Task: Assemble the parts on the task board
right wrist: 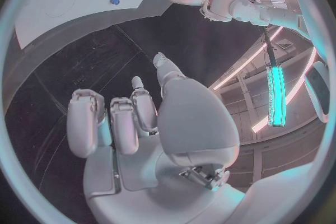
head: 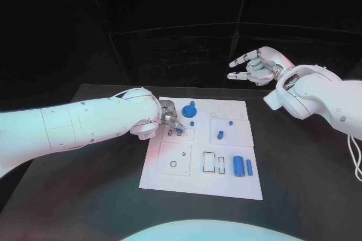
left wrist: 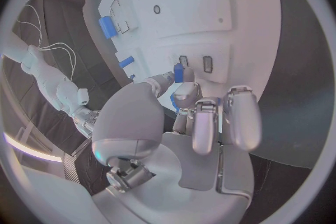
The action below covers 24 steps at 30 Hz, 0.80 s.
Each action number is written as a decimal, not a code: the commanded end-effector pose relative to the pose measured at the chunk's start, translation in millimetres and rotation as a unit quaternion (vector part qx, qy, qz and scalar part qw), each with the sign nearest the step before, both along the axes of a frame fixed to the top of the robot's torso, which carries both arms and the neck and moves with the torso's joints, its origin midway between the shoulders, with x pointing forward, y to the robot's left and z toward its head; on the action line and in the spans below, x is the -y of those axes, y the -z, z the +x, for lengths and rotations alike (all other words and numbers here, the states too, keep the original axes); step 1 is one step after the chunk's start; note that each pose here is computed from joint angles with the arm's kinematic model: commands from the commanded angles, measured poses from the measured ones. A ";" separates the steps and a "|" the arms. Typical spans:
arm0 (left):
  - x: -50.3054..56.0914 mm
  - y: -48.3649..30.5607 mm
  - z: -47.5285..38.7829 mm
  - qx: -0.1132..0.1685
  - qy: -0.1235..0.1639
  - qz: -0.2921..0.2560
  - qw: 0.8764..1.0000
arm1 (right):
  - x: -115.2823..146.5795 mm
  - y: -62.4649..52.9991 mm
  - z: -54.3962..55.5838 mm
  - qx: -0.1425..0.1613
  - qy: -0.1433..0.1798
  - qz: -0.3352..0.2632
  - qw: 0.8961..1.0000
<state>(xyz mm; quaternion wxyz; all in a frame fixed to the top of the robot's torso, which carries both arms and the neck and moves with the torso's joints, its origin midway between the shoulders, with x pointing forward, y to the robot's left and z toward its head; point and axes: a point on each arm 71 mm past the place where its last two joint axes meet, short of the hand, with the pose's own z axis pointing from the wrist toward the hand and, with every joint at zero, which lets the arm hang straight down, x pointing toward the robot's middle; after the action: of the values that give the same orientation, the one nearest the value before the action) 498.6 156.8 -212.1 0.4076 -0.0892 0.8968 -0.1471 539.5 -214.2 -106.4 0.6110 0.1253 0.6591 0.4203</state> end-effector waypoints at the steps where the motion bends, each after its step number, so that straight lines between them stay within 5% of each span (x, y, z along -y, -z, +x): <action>1: -0.9 0.6 0.2 0.002 0.007 0.022 1.000 | -1.2 -1.7 0.1 0.003 -0.008 -0.001 1.000; 24: -2.2 4.8 -2.0 -0.027 0.021 0.047 0.998 | -2.9 -1.4 0.4 0.001 -0.011 -0.001 1.000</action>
<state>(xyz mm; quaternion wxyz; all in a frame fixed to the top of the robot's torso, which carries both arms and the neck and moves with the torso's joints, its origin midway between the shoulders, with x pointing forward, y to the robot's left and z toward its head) 498.8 157.4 -213.3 0.3961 -0.0690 0.9069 -0.1262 539.9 -212.4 -106.9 0.6078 0.1226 0.6614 0.4220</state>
